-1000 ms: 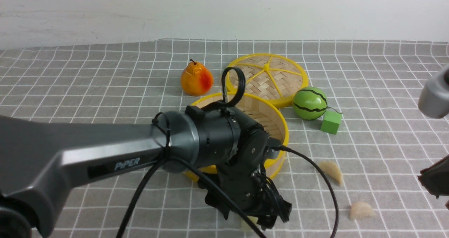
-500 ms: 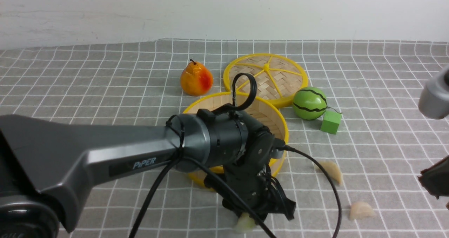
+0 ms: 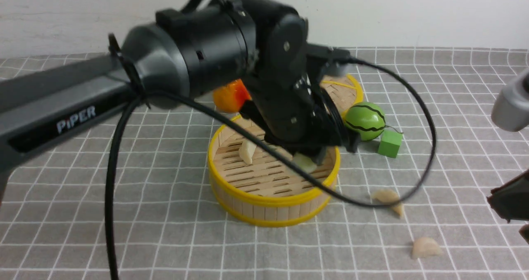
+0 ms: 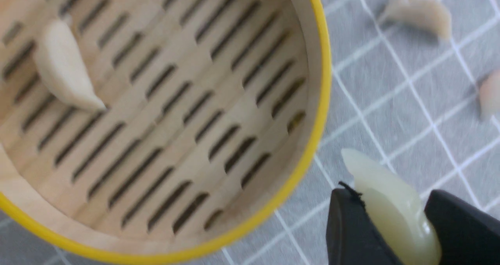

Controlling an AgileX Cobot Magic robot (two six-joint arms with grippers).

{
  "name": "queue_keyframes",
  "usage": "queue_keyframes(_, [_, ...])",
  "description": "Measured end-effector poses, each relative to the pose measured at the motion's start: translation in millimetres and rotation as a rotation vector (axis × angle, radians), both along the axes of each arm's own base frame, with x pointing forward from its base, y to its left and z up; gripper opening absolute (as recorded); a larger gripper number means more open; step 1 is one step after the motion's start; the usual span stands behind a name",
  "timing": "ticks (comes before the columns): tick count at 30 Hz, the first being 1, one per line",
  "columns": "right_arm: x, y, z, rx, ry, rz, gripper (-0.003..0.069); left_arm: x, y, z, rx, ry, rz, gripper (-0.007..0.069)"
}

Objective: Put the dumplings into the steamer on the table with the grey tablecloth.
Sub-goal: 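Place the dumpling into the bamboo steamer basket with the left gripper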

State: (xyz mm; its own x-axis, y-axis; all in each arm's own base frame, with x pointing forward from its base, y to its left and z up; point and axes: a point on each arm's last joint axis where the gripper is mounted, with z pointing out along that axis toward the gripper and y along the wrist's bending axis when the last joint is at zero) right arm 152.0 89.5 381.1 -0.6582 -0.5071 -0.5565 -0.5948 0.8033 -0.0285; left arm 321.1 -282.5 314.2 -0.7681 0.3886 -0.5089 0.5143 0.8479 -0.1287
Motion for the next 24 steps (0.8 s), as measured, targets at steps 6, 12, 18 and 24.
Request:
queue_keyframes(6, [4,2,3,0.024,-0.054,-0.004,0.0042,81,25,-27,-0.068,0.033,0.16,0.0229])
queue_keyframes(12, [4,2,2,0.015,-0.039,-0.004,0.005,119,26,-88,-0.044,0.096,0.211,0.0229])
queue_keyframes(18, [8,3,-2,-0.003,-0.028,-0.005,0.0057,129,23,-100,-0.08,0.063,0.225,0.0291])
queue_keyframes(24, [19,3,-7,-0.056,-0.047,-0.015,0.006,128,29,-93,-0.094,0.093,0.237,0.0444])
